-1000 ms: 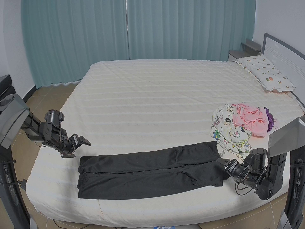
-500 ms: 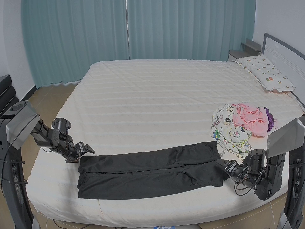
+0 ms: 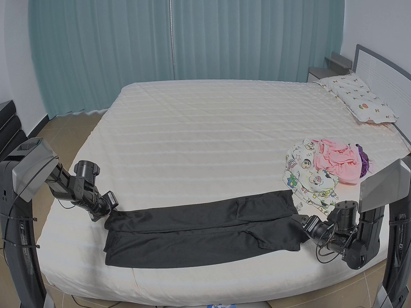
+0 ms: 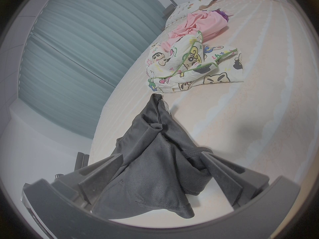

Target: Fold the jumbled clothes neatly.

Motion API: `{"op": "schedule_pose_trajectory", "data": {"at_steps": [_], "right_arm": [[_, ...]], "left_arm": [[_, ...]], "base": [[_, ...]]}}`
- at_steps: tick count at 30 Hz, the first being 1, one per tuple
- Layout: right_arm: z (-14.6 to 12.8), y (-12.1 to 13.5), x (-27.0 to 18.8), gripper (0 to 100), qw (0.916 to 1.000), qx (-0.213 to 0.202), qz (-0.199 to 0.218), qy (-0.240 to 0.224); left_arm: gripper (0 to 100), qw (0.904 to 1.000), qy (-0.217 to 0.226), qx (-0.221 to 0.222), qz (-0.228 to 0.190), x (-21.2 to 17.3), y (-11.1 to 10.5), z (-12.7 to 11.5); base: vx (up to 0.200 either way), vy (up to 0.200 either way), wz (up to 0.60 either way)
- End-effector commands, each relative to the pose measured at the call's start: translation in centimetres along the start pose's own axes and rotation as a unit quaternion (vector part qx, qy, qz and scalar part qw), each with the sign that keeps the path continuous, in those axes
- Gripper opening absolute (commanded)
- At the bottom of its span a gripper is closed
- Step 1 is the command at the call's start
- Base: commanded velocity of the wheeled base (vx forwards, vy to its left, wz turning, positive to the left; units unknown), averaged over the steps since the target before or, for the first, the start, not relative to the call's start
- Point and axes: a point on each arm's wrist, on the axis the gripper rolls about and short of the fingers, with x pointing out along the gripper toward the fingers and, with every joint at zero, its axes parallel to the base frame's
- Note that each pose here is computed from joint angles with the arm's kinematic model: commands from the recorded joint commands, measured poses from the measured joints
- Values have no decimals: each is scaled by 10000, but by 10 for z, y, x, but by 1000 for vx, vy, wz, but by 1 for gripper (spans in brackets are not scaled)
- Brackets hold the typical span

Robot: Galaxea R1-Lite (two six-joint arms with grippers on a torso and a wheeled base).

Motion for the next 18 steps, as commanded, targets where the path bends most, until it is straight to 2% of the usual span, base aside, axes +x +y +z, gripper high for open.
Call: {"op": "schedule_pose_trajectory", "data": {"at_steps": [1,5,10,11,18], "right_arm": [[0,1,0,100,10000,-6,53,-33],[1,0,0,100,10000,2,39,-39],[1,1,0,100,10000,-2,60,-38],[1,1,0,100,10000,-2,60,-38],[1,1,0,100,10000,5,60,-38]], "left_arm": [[0,9999,-77,-106,-20,-4,3,5],[0,9994,-158,-317,-67,-8,5,9],[0,9991,-177,-378,-96,-10,5,10],[100,9991,-177,-370,-96,-10,5,10],[100,9989,-174,-412,-139,-14,7,11]], "base": [[0,0,0],[0,0,0],[0,0,0],[0,0,0],[0,0,0]]}}
